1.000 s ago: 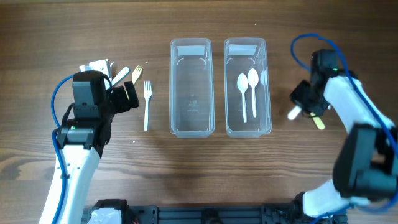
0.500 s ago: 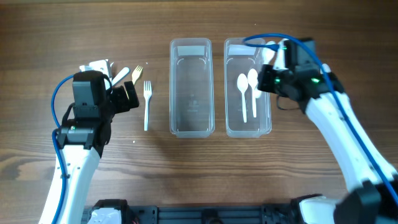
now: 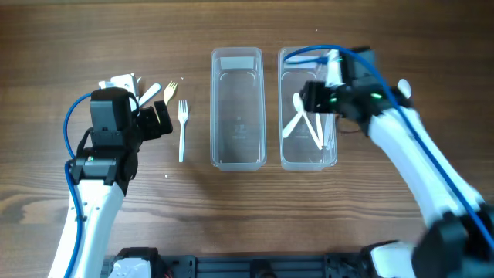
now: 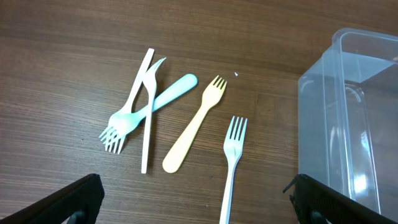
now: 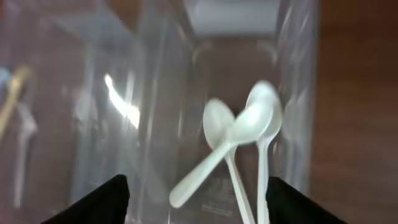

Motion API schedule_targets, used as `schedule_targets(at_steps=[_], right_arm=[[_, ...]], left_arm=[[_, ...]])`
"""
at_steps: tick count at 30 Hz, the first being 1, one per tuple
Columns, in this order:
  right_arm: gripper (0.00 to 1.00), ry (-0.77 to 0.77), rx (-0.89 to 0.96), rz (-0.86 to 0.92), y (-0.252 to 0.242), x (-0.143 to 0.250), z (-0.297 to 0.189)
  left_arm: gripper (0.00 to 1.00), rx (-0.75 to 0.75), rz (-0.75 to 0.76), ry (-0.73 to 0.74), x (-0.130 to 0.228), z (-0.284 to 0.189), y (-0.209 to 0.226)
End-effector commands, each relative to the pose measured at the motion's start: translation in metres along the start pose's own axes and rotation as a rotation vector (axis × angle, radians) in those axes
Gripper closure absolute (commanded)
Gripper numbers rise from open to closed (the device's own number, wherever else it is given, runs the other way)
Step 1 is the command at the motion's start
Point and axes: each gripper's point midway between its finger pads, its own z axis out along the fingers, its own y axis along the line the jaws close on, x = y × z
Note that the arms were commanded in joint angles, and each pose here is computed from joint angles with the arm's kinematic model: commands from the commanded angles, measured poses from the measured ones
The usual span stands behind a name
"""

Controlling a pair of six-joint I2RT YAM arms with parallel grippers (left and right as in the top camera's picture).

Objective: Pack container
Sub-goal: 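Place the third white spoon into the right container, then grasp the yellow spoon with the right gripper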

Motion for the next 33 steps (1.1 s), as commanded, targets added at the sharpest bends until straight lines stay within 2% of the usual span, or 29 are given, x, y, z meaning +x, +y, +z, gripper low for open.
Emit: schedule_targets(at_steps=[1, 2, 3, 8, 10, 13, 15, 19, 25, 30, 33], right_arm=[[0.28, -0.163, 0.105, 0.023, -0.025, -0.034, -0.052], [0.28, -0.192, 0.246, 0.062, -0.057, -0.035, -0.069], [0.28, -0.199, 0.304, 0.082, -0.072, -0.035, -0.075], [0.23, -0.16, 0.487, 0.212, -0.147, -0.021, -0.085], [0.2, -0.119, 0.524, 0.197, -0.168, -0.016, -0.081], [0.21, -0.017, 0.553, 0.078, -0.197, -0.005, -0.064], [0.25, 0.071, 0.506, -0.042, -0.204, 0.004, -0.045], [0.25, 0.209, 0.385, -0.149, -0.198, 0.03, -0.012], [0.3, 0.366, 0.341, -0.152, -0.204, 0.067, 0.014], [0.41, 0.458, 0.323, -0.122, -0.211, 0.092, 0.036], [0.44, 0.492, 0.316, -0.089, -0.212, 0.103, 0.044]], left_arm=[[0.0, -0.011, 0.016, -0.022, -0.01, -0.003, 0.003], [0.0, -0.011, 0.016, -0.022, -0.01, -0.003, 0.003], [0.0, -0.011, 0.016, -0.022, -0.01, -0.003, 0.003], [0.0, -0.011, 0.016, -0.022, -0.01, -0.003, 0.003], [0.0, -0.011, 0.015, -0.023, -0.01, -0.003, 0.003], [0.0, -0.011, 0.016, -0.022, -0.01, -0.003, 0.003], [0.0, -0.011, 0.016, -0.022, -0.01, -0.003, 0.003], [0.0, -0.011, 0.015, -0.023, -0.01, -0.003, 0.003], [0.0, -0.011, 0.016, -0.022, -0.01, -0.003, 0.003], [0.0, -0.011, 0.015, -0.023, -0.01, -0.003, 0.003], [0.0, -0.011, 0.016, -0.022, -0.01, -0.003, 0.003]])
